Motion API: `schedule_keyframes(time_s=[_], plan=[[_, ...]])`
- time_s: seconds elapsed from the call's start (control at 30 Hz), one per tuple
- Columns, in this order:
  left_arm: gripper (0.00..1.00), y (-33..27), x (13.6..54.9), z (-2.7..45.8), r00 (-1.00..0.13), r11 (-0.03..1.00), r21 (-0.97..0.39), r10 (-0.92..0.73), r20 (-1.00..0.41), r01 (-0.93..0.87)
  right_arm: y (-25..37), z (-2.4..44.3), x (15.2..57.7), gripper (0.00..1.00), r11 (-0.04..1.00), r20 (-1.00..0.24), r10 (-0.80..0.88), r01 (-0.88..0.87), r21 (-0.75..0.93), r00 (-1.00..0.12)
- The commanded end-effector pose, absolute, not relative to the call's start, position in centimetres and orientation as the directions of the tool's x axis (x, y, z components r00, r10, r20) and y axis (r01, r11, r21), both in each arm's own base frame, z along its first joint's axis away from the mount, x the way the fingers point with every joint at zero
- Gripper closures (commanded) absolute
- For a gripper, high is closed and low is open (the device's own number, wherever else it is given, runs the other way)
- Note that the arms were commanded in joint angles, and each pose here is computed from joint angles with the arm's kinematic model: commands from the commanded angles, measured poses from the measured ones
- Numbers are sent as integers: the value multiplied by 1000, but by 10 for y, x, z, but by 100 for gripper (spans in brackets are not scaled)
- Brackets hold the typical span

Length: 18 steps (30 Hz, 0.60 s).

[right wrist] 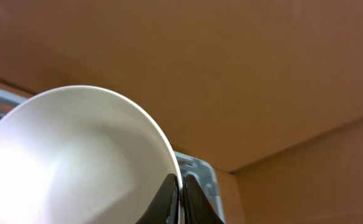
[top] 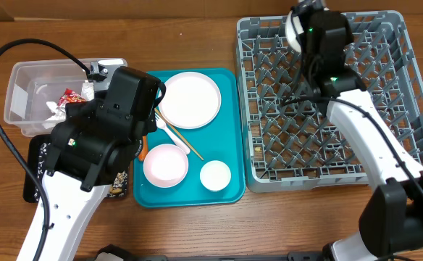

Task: Sort waste into correct bins and load items into the dishwasher
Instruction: 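Lift the white bowl with the right gripper and carry it into the rack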

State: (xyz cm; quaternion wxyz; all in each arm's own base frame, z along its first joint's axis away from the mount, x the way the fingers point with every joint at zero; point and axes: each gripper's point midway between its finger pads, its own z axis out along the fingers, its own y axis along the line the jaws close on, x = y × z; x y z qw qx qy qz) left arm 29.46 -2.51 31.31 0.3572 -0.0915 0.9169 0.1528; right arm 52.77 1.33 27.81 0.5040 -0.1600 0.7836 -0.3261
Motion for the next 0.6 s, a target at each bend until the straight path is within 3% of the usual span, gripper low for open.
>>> schedule_keyframes(time_s=[0.0, 0.37, 0.57], plan=[[0, -23, 296, 318, -712, 931, 208, -73, -698, -300, -18, 273, 540, 96, 664, -642, -583, 163, -730, -498], [0, -23, 296, 318, -712, 931, 208, -73, -698, -300, -39, 235, 557, 96, 454, -418, -675, 104, -885, -608], [0, -23, 296, 318, -712, 931, 208, -73, -698, -300, -37, 206, 554, 96, 433, -340, -676, 21, -901, -653]])
